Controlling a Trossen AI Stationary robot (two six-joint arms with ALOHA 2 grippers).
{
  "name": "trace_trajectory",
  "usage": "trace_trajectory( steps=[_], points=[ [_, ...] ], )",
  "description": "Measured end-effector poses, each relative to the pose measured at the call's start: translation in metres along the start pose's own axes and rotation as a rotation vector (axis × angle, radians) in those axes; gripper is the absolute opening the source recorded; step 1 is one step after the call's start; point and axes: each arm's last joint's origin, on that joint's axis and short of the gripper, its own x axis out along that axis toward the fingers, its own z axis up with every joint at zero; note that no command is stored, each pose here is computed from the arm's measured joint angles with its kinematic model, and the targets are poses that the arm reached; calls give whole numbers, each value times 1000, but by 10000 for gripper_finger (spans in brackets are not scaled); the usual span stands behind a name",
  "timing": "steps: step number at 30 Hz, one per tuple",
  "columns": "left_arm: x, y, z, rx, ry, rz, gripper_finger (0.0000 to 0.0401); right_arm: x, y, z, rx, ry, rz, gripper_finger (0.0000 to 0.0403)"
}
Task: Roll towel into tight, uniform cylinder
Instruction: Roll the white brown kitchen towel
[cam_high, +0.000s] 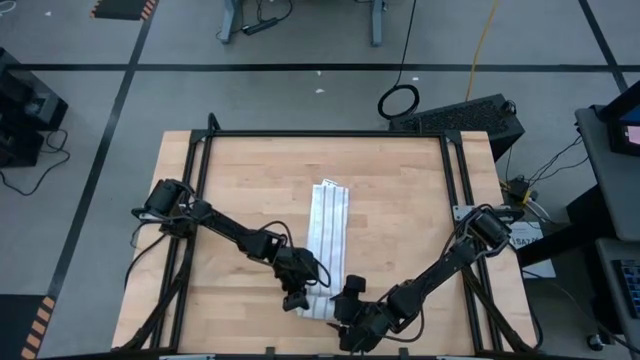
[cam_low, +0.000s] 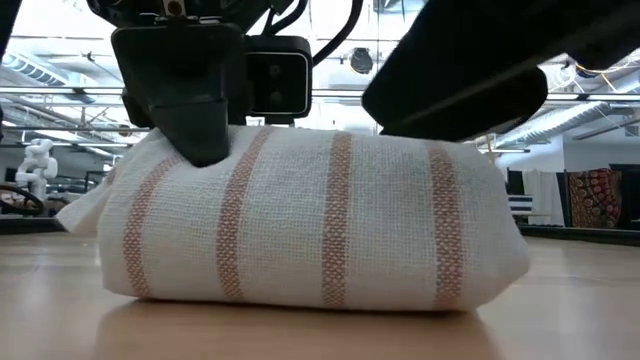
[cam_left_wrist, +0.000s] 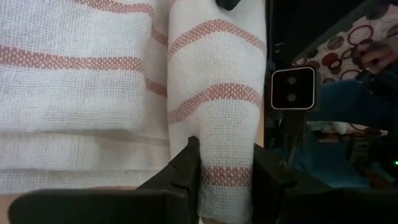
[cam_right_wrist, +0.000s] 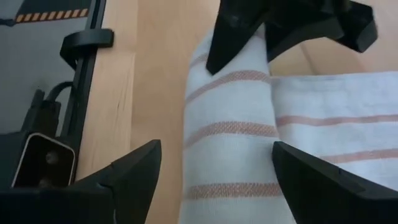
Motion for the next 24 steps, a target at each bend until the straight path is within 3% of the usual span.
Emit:
trace_trajectory(
  steps=[15,18,24],
  points=[
    [0,1,0,0,-17,19,97,16,-3,-11,-4,58,8,297],
    [-3,-1,0,9,-15,28,115,20,-5,-10,1,81,31,297],
    [-22,-9,-1,17,6,66,188,24,-5,-13,5,96,43,297]
  ],
)
